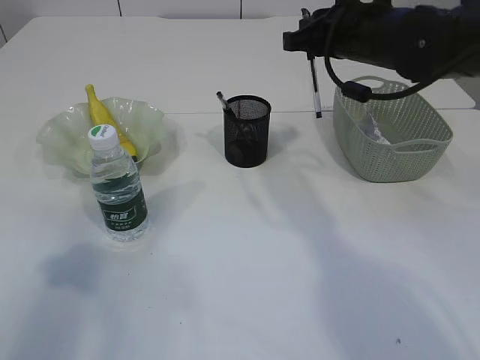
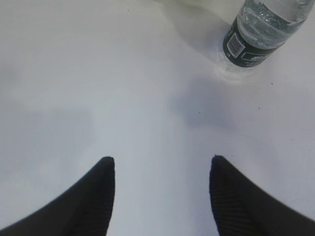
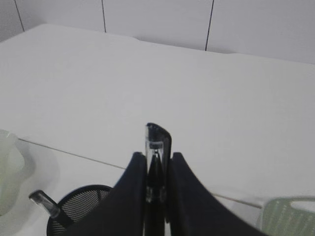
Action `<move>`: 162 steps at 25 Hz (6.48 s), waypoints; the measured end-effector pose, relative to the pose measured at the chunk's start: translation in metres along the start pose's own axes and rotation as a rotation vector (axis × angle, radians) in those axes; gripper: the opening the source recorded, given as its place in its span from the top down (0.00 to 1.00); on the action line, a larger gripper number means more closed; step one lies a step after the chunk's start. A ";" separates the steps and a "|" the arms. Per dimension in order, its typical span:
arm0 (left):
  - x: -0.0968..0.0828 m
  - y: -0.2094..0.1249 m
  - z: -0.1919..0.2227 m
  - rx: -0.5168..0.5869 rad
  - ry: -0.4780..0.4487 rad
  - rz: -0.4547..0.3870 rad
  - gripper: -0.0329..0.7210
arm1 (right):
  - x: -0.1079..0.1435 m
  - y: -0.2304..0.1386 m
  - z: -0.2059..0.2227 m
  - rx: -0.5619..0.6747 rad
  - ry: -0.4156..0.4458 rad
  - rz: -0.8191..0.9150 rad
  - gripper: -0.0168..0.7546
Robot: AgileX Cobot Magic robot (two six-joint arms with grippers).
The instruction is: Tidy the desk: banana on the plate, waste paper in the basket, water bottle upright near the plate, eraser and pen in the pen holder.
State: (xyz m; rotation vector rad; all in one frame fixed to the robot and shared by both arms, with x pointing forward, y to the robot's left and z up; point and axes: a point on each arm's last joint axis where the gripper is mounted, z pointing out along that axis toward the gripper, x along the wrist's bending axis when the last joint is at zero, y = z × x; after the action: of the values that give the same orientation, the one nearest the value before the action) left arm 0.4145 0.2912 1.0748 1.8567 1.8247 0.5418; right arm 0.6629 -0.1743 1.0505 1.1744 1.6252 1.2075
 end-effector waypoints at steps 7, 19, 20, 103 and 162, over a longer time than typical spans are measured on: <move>0.000 0.000 0.000 -0.005 0.000 0.000 0.39 | 0.008 0.003 0.005 -0.118 0.086 0.038 0.89; 0.000 0.000 0.000 -0.005 0.000 0.000 0.39 | 0.017 -0.007 0.036 -0.226 0.163 0.058 0.89; 0.000 0.000 0.000 -0.005 0.000 0.000 0.39 | 0.017 -0.006 0.039 -0.236 0.168 0.063 0.89; 0.000 -0.001 0.000 0.011 0.000 0.000 0.39 | 0.009 -0.013 0.066 0.063 0.077 -0.135 0.66; 0.002 -0.035 -0.063 -0.114 0.029 -0.074 0.31 | -0.051 0.009 -0.232 0.674 -0.113 0.163 0.58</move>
State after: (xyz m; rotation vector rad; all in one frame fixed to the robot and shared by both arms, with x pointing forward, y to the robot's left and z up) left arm 0.3489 0.2971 1.1053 1.7081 1.8335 0.6360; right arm 0.4616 -0.2800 1.1191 1.7788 1.9419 0.6683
